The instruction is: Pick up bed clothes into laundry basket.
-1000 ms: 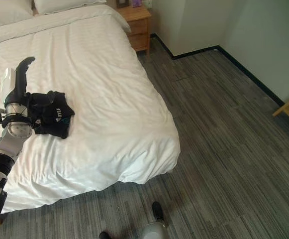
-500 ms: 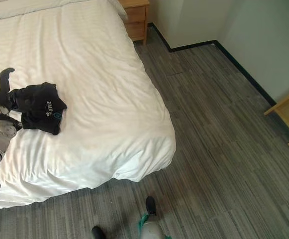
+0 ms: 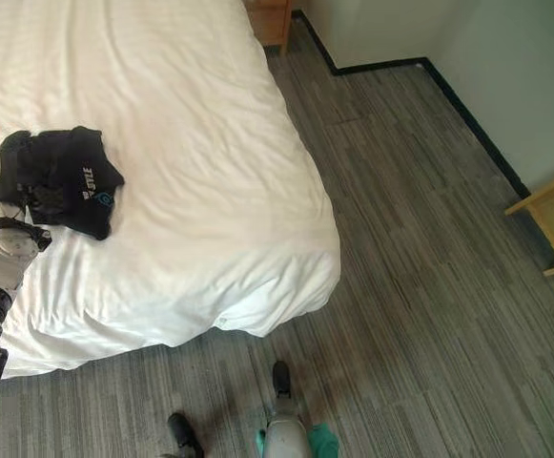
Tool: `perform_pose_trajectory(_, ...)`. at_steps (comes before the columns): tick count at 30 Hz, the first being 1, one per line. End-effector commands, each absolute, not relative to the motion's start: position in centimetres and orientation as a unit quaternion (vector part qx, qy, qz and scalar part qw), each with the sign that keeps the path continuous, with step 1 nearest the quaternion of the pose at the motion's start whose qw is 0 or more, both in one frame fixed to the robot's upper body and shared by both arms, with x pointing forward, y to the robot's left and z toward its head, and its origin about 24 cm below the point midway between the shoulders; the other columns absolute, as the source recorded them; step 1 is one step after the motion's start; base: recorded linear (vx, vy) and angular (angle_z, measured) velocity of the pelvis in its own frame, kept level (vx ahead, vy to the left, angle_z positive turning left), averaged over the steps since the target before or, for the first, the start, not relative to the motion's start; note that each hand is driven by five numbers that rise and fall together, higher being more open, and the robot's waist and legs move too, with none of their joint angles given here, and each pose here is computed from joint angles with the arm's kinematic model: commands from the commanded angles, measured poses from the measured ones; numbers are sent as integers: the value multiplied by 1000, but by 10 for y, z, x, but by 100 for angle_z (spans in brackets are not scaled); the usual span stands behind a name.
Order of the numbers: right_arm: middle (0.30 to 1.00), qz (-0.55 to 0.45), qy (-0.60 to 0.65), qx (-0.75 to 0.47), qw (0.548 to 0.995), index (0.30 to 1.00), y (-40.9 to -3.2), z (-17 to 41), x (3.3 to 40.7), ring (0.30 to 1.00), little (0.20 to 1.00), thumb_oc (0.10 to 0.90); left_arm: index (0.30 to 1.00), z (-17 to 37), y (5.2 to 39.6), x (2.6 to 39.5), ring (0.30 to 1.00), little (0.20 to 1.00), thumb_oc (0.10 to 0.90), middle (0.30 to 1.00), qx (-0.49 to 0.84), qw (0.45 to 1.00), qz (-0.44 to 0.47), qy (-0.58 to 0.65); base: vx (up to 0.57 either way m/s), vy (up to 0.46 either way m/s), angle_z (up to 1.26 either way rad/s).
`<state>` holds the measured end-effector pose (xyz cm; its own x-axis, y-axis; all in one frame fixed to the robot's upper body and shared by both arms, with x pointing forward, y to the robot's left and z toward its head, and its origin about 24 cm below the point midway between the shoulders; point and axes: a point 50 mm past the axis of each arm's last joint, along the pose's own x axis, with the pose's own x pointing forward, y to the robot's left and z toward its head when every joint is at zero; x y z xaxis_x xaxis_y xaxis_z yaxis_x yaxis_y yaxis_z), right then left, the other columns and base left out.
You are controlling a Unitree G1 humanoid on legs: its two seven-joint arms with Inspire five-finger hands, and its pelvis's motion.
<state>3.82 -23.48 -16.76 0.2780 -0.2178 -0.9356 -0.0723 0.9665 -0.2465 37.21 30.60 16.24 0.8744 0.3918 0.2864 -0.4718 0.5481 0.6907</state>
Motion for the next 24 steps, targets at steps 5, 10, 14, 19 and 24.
perform_pose_trajectory(5,300,-58,595,-165,784,300,-260,-161,49,300,300,400,300,185,270,394,300,300,400,300,430,875,200,-97,-41,57,-2)
perform_pose_trajectory(10,300,-85,595,-152,785,300,-265,-159,53,300,300,400,300,161,260,398,300,300,400,300,466,866,178,-41,-33,12,-1)
perform_pose_trajectory(14,300,-101,587,-146,790,300,-267,-158,59,300,300,400,300,173,250,399,300,300,400,300,463,864,177,-86,-84,13,2)
perform_pose_trajectory(19,300,-86,483,-187,851,300,-267,-136,136,300,300,400,300,173,227,377,300,300,400,300,383,893,144,-185,-112,20,-44)
perform_pose_trajectory(24,300,-114,331,-237,906,300,-290,-75,223,300,300,400,300,130,220,327,300,300,400,300,320,923,80,-197,-101,-95,-9)
